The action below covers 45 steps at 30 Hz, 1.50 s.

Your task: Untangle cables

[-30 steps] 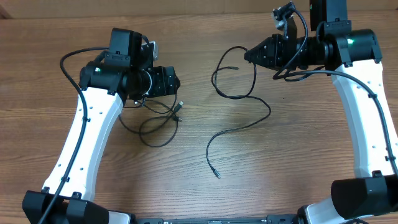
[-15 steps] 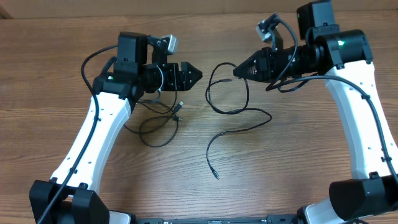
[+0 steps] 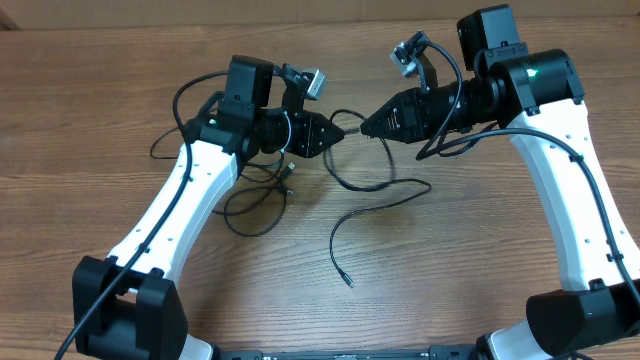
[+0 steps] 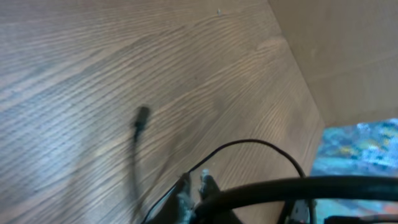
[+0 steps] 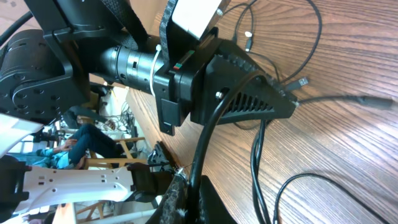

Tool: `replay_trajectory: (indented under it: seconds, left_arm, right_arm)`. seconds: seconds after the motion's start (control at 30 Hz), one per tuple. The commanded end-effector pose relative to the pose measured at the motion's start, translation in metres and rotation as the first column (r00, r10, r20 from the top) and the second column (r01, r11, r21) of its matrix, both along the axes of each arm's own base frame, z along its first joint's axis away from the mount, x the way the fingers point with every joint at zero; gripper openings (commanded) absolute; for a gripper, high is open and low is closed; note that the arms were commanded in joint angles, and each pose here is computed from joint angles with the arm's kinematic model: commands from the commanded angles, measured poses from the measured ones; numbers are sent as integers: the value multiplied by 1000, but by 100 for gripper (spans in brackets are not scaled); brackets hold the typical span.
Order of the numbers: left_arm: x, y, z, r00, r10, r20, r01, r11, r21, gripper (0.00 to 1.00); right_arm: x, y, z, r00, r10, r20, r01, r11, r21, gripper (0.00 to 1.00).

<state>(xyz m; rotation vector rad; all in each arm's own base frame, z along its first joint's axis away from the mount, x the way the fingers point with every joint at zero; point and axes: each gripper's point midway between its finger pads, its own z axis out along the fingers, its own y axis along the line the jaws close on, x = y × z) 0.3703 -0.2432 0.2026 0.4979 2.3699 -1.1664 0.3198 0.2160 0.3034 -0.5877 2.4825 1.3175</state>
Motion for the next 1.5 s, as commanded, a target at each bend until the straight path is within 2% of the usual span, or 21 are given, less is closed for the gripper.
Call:
replay_trajectory:
  seconds: [0.0,0.03,0.1,0.13,0.17,0.2,0.23,0.3,0.33,0.37,0.47,0.53,0.6,0.67,0.7,0.8,0.87,0.93,1.03,1.4,1.47]
  left_arm:
    - [4,4,0,999,36,-32,-37,999,-11,4]
    - [9,12,-1,995,88,-48,-88,996,7,4]
    - [17,33,-2,971,223,-88,-218,974,61,4]
    - [19,45,-3,949,296,-111,-287,954,92,4]
    - [19,60,-4,912,386,-138,-369,920,134,4]
    - [18,74,-6,865,472,-166,-445,878,178,4]
    - [12,90,-11,783,585,-214,-537,808,242,4]
    - [-3,109,-20,559,753,-346,-680,655,329,4]
    - [-6,109,-21,480,777,-407,-713,616,335,4]
    - [-7,108,-22,339,801,-492,-768,538,347,4]
    - [-5,94,-13,106,728,-677,-832,437,340,4]
    - [8,82,4,114,643,-757,-855,451,255,4]
    - [16,79,14,83,589,-804,-874,430,225,4]
    - [23,80,23,-4,504,-863,-898,378,225,4]
    - [24,80,25,-19,480,-877,-901,372,223,4]
    - [25,76,35,-21,415,-910,-898,393,200,4]
    - [22,67,43,-52,340,-939,-888,415,200,4]
    - [26,66,48,-27,328,-944,-893,418,170,4]
    - [26,66,49,-58,309,-949,-896,403,186,4]
    - [27,68,49,-72,301,-951,-899,393,192,4]
    - [27,67,49,-71,297,-952,-897,398,191,4]
  right_arm:
    - [2,-7,-4,1000,-18,24,19,999,-44,4]
    - [5,-11,-8,999,-38,24,39,997,-72,4]
    - [18,-28,-20,991,-132,21,133,977,-167,20]
    - [24,-37,-25,983,-183,21,183,961,-209,37]
    - [33,-48,-31,968,-251,24,249,934,-255,62]
    - [38,-55,-33,956,-292,28,288,916,-278,71]
    - [41,-57,-33,949,-315,25,310,909,-278,77]
    - [39,-49,-29,956,-294,13,289,926,-245,79]
    - [37,-45,-28,956,-295,2,286,927,-242,79]
    - [34,-38,-30,956,-294,-14,282,929,-242,79]
    - [28,-20,-42,956,-288,-56,266,932,-245,78]
    - [26,-10,-54,953,-290,-89,262,935,-238,75]
    - [24,0,-60,958,-268,-103,241,945,-220,72]
    - [19,16,-65,970,-226,-88,204,957,-207,71]
    - [18,21,-65,974,-214,-79,195,960,-202,70]
    - [27,48,-54,986,-166,31,169,975,-145,67]
    - [39,56,-56,972,-226,65,234,961,-149,64]
    - [46,66,-61,960,-274,59,280,949,-145,61]
    - [50,76,-76,952,-305,36,307,944,-117,57]
    - [56,101,-95,945,-314,96,319,947,-41,55]
    - [58,102,-93,940,-322,115,328,944,-37,48]
